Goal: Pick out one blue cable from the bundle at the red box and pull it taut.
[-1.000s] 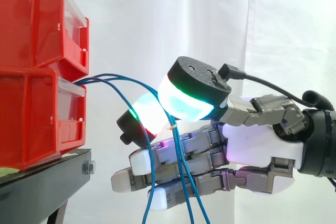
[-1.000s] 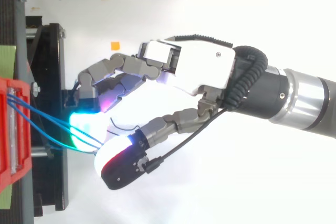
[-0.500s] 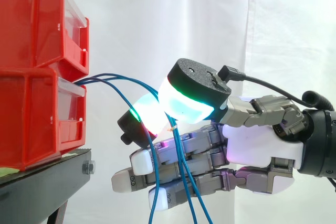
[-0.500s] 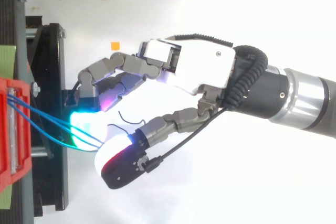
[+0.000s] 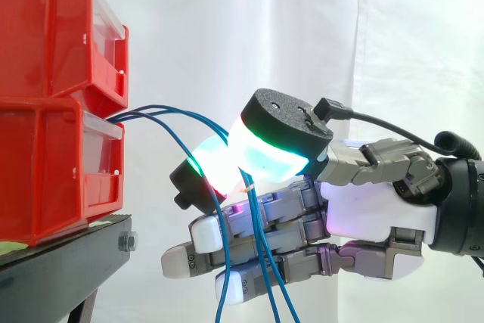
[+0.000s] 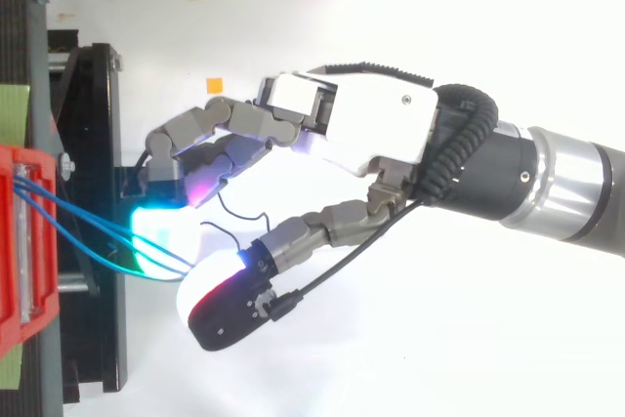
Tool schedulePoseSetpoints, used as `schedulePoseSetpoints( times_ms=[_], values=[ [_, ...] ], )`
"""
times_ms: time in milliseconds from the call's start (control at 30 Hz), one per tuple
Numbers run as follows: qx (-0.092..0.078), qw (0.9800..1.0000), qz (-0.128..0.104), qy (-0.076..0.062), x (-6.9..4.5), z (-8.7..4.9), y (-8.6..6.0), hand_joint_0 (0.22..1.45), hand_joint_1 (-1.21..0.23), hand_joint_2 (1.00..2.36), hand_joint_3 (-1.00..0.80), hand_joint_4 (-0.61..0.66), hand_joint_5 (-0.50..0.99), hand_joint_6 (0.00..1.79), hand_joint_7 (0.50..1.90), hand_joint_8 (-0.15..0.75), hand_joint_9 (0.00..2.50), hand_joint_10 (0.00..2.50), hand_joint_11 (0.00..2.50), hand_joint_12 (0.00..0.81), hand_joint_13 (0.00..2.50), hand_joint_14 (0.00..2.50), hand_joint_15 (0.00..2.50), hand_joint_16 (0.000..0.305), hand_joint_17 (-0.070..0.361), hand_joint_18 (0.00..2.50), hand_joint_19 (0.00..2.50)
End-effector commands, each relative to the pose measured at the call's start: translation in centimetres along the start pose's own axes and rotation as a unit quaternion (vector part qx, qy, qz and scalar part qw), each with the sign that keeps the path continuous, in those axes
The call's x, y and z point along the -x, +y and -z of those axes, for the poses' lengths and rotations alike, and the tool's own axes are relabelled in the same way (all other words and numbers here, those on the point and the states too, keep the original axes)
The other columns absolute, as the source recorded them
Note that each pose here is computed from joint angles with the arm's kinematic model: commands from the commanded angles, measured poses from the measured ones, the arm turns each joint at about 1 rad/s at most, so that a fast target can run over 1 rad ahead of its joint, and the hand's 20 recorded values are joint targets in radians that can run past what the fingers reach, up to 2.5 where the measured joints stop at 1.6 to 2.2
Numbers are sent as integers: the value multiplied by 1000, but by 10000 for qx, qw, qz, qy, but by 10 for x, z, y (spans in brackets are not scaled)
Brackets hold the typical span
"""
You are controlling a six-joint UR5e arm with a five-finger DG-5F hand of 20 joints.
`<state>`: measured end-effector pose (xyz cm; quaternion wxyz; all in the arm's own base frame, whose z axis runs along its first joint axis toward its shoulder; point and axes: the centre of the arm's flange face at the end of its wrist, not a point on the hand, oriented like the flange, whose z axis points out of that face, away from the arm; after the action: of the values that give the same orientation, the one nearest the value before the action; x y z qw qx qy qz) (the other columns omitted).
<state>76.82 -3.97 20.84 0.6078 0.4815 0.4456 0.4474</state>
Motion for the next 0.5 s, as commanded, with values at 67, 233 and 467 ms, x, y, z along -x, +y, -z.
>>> schedulePoseSetpoints(
  times_ms=[67,233,467],
  values=[
    [-2,10000,1,-6,1,0,0,649,-822,1000,-500,145,-206,913,1207,295,922,23,600,322,710,7,166,46,103,723,467],
    [-2,10000,1,-6,1,0,0,599,-646,1003,-473,118,-193,908,1182,300,961,21,617,323,698,8,194,47,106,688,517],
    [-2,10000,1,-6,1,0,0,596,-575,1006,-444,103,-185,896,1216,299,953,22,598,327,683,8,202,48,107,651,557]
  ],
)
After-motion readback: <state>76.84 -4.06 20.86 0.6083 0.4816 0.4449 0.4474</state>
